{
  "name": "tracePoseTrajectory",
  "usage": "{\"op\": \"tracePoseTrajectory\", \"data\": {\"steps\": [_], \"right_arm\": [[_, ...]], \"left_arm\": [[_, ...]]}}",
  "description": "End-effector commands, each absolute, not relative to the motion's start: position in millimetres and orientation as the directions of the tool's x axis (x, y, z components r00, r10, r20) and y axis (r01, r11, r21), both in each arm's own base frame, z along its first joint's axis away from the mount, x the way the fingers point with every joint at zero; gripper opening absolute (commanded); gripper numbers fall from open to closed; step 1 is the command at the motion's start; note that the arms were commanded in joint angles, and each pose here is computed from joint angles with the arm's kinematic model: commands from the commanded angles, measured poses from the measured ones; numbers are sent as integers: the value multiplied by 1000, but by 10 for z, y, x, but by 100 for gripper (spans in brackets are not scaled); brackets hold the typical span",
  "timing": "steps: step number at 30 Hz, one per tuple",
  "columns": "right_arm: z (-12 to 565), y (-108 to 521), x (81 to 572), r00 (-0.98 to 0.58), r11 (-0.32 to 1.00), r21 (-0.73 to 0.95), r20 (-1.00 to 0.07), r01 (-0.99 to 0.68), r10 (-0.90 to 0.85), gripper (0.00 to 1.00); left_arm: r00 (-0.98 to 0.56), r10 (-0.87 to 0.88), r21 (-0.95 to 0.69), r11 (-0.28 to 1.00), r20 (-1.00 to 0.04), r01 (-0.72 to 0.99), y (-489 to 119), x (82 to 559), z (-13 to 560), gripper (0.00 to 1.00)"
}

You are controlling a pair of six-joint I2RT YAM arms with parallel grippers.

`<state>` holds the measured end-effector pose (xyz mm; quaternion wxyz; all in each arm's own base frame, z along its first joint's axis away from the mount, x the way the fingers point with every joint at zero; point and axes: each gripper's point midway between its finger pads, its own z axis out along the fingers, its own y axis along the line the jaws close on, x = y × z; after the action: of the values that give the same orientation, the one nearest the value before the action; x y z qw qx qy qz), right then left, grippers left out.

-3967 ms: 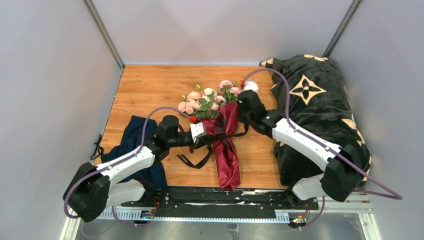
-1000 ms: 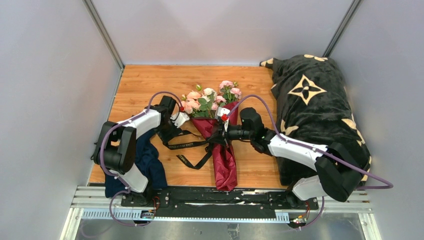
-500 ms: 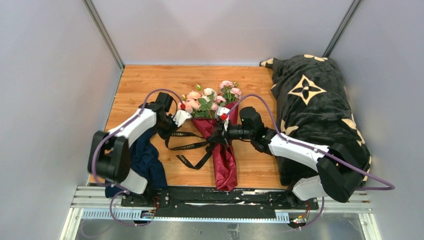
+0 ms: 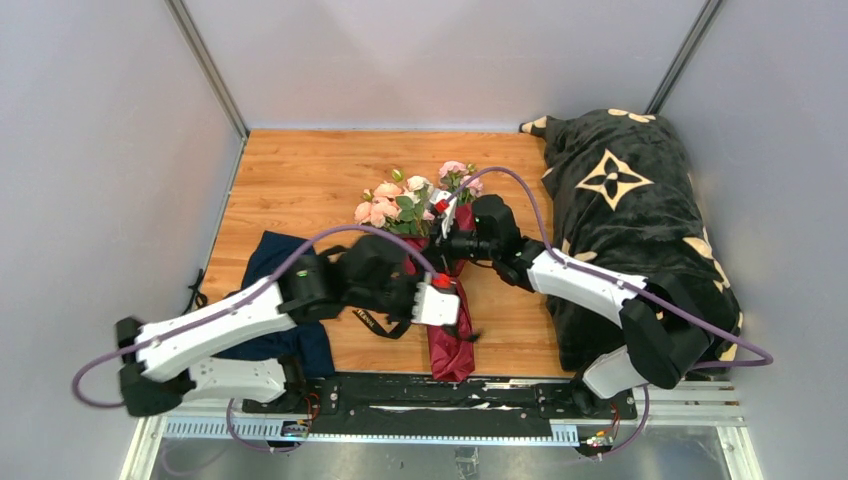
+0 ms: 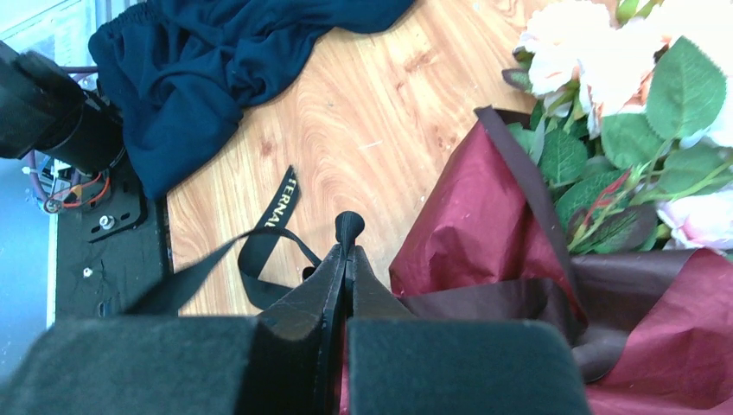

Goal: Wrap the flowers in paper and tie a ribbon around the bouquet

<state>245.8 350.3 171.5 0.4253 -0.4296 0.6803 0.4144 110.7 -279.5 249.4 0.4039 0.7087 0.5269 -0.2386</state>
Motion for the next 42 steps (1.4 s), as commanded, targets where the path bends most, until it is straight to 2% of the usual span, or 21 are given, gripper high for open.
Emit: {"op": "tracePoseTrajectory", "data": {"steps": [1,3,5,9,11,14,15,16,18,21,25,27,31,34,37,39,40,41,42], "right_arm": [[1845,3511,2621,-261,304,182,-934,-935,-244,0],[1882,3501,2661,-246,299,166,-936,-940,-253,0],[1922,3487,2682,-231,288,153,-937,-945,-262,0],[1962,3443,2681,-203,271,124,-935,-955,-290,0],[1960,3416,2686,-208,272,126,-932,-954,-298,0],[1952,3397,2650,-208,249,133,-930,-959,-302,0],[1948,3401,2629,-206,237,135,-930,-962,-304,0],[1942,3404,2614,-206,228,138,-929,-964,-307,0],[1915,3400,2599,-211,222,144,-925,-964,-316,0],[1899,3401,2602,-215,222,147,-922,-964,-322,0],[1989,3475,2570,-224,220,163,-931,-962,-289,0],[2024,3546,2504,-208,201,154,-937,-967,-280,0],[2009,3674,2364,-114,120,81,-949,-989,-295,0],[1876,3773,2403,-61,116,22,-938,-993,-340,0],[1633,3931,2331,-24,68,-6,-904,-998,-427,1],[1467,4033,2281,12,36,-34,-877,-999,-480,8],[1366,4042,2256,20,28,-41,-853,-999,-521,18],[1270,4040,2218,32,11,-47,-823,-999,-568,39],[1245,4052,2233,33,10,-48,-809,-999,-587,49]], "left_arm": [[463,471,413,-213,-751,885,-3431,1018,2588,0],[513,440,426,-287,-737,858,-3595,904,2535,0],[539,409,449,-300,-737,842,-3770,928,2538,0],[619,361,605,-166,-697,779,-4169,1297,2712,0],[610,358,612,-121,-707,781,-4264,1372,2717,2],[607,364,585,-181,-707,790,-4149,1256,2492,53],[607,373,585,-186,-701,789,-4068,1240,2435,65],[600,380,584,-171,-704,794,-3985,1235,2449,73],[572,410,584,-109,-710,804,-3793,1277,2585,78],[451,444,525,52,-774,850,-3411,1423,2873,78],[66,395,238,404,-916,883,-2644,1951,2918,60],[-54,371,136,468,-927,873,-2330,2102,2701,57],[-167,310,16,511,-936,859,-2059,2215,2327,56],[-284,215,-88,633,-935,769,-1834,2431,2187,55],[-357,184,-118,727,-916,677,-1579,2583,1992,56],[-373,170,-108,779,-912,618,-1433,2659,1905,56],[-368,167,-97,793,-915,602,-1384,2681,1891,56],[-368,170,-84,808,-914,583,-1331,2700,1854,56],[-363,177,-72,813,-915,577,-1307,2708,1845,56]]}}
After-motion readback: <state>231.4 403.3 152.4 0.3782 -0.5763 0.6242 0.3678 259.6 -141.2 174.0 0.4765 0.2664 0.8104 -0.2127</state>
